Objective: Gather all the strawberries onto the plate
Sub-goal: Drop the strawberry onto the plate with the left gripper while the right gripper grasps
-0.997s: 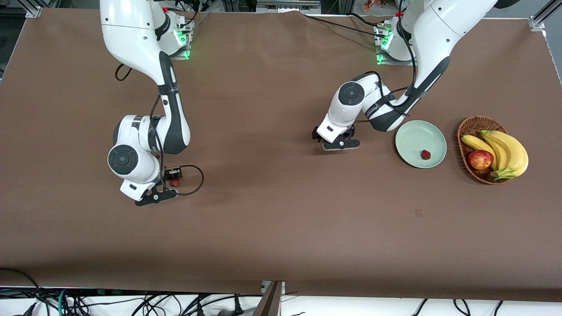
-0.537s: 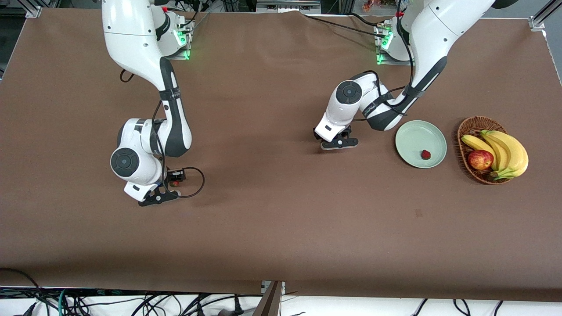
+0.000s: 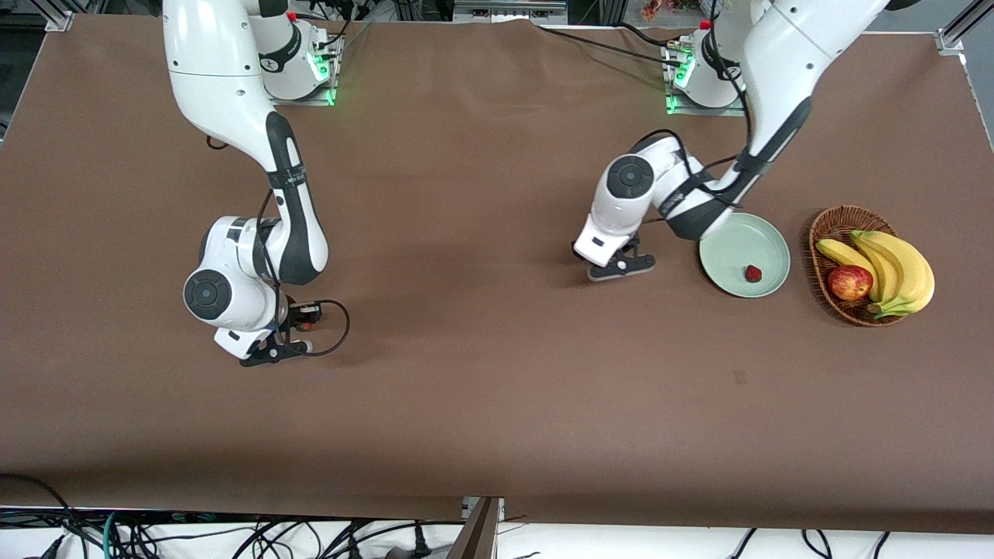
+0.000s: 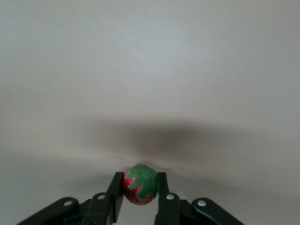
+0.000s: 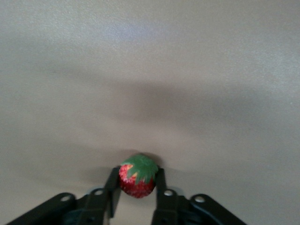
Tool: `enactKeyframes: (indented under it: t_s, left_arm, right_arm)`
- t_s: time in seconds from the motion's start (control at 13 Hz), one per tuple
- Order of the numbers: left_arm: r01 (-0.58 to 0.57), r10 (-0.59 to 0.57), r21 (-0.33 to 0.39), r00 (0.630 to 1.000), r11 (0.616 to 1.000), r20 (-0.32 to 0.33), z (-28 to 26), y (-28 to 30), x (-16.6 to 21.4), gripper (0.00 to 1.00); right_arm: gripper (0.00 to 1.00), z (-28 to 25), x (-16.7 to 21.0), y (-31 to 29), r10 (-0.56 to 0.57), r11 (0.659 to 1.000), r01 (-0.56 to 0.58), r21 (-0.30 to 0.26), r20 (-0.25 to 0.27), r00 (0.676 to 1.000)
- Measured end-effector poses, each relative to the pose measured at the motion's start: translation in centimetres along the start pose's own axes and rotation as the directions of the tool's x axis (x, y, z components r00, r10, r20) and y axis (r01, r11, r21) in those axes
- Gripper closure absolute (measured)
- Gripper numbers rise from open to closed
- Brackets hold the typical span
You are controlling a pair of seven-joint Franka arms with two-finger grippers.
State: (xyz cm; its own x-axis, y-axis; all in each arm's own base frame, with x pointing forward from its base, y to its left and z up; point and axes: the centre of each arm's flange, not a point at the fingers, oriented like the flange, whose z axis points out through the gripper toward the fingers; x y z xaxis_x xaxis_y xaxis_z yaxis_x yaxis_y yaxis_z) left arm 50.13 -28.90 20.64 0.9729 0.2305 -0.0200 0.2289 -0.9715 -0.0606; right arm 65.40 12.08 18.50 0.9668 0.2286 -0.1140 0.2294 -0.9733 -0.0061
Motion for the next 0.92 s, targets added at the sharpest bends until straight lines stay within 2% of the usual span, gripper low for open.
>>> enactKeyframes:
  t_s: [0.23,0.46,0.69,0.92]
  left_arm:
    - [-0.014,0.013,0.026,0.999,1.000,0.034,-2.2,-7.5,5.4,0.67]
    - [-0.058,0.056,0.020,0.995,0.998,0.086,-3.6,-17.2,10.0,0.67]
    - [-0.097,0.094,0.014,0.987,0.995,0.133,-3.1,-24.6,12.0,0.67]
    - [-0.122,0.122,-0.010,0.975,0.992,0.187,-0.9,-26.9,11.5,0.67]
  right_arm:
    - [0.69,-0.8,0.6,-1.8,0.019,1.000,-0.018,0.016,-0.015,1.000]
    - [0.69,-3.6,1.9,-7.1,0.094,0.994,-0.093,0.050,-0.012,0.996]
    - [0.69,-6.9,2.6,-15.5,0.198,0.975,-0.193,0.106,-0.035,0.980]
    - [0.69,-8.1,1.8,-25.2,0.309,0.935,-0.300,0.187,-0.017,0.951]
